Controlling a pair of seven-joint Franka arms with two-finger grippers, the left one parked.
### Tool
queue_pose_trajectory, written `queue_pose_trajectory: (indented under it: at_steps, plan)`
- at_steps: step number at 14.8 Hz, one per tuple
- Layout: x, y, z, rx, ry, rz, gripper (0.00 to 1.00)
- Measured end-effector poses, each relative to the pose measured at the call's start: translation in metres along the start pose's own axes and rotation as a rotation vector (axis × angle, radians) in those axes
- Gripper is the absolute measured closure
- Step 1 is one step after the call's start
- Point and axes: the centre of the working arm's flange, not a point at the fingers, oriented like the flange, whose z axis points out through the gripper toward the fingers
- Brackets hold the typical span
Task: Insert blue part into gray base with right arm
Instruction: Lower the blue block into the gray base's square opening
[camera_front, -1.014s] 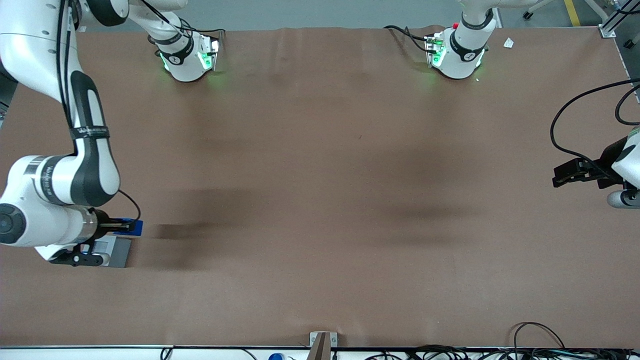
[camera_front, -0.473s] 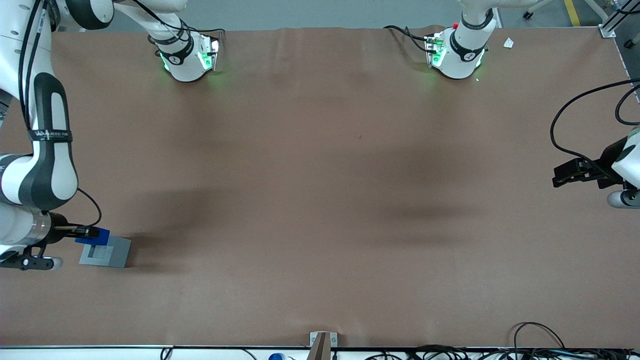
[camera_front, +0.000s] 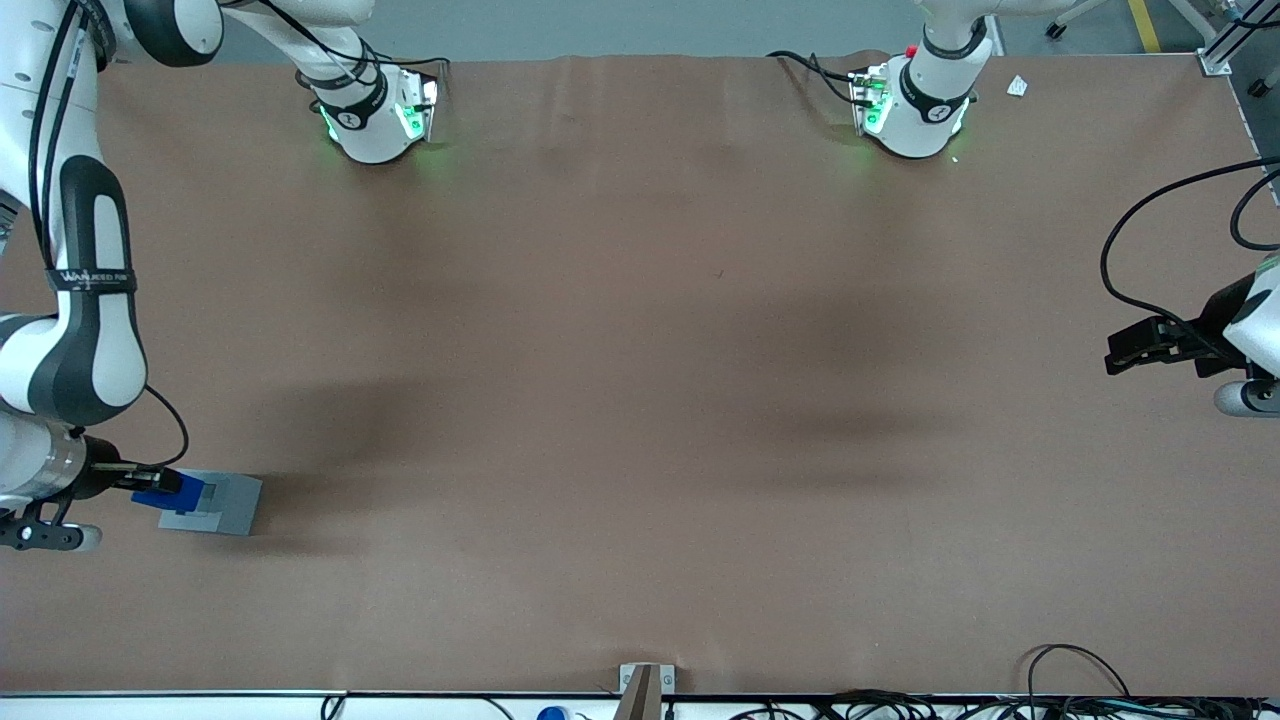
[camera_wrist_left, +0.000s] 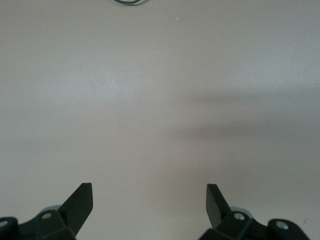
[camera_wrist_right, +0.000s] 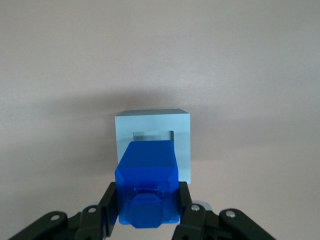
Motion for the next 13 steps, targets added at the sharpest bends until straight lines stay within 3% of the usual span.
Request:
queue_pose_trajectory:
  at_steps: [13]
  plan:
    - [0.0, 0.004, 0.022, 0.049, -0.018, 0.029, 0.49]
